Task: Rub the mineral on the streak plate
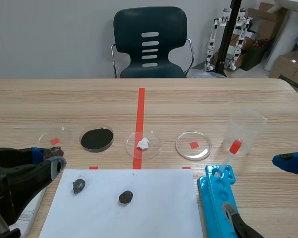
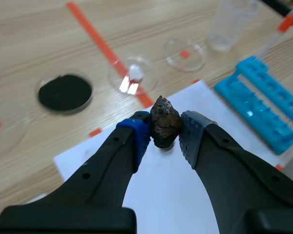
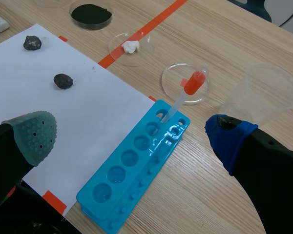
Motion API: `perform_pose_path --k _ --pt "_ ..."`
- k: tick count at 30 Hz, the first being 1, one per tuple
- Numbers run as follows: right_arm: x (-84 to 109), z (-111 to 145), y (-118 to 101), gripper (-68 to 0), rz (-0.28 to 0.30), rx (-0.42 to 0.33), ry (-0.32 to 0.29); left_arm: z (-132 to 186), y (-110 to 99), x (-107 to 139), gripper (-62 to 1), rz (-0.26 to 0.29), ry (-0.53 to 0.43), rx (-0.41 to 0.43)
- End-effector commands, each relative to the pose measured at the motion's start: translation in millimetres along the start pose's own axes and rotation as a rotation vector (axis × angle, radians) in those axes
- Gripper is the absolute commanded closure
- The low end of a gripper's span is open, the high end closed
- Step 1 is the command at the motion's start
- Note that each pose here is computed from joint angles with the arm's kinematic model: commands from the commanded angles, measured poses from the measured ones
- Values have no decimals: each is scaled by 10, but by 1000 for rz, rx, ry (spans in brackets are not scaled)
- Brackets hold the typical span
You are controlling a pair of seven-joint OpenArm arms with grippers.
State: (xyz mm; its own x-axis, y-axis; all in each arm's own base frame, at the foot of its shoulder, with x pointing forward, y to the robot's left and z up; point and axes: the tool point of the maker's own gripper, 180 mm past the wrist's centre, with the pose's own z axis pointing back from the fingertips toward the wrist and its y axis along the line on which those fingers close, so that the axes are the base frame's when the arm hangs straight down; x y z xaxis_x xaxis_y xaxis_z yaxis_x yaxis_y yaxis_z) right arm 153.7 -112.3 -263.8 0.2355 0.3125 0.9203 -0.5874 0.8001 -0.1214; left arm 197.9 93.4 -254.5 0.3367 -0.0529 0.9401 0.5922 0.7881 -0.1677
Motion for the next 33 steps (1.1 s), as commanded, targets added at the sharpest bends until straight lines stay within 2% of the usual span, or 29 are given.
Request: perform_pose_path --k 1,6,10,18,33 --pt "64 -10 -35 -647 1 -8 -26 -14 -127 187 -70 -18 -54 -26" --pt "64 -10 -35 -647 1 -8 -26 -14 -506 567 -70 -99 -138 -119" --pt "64 -10 -35 -647 1 -8 -26 6 -731 797 -70 -170 -183 -171" --pt "64 -10 -35 -647 1 -8 -26 45 -916 993 -70 -257 -233 -209" --pt "64 -10 -35 -647 1 -8 -26 50 -930 1012 -70 -258 -238 -212"
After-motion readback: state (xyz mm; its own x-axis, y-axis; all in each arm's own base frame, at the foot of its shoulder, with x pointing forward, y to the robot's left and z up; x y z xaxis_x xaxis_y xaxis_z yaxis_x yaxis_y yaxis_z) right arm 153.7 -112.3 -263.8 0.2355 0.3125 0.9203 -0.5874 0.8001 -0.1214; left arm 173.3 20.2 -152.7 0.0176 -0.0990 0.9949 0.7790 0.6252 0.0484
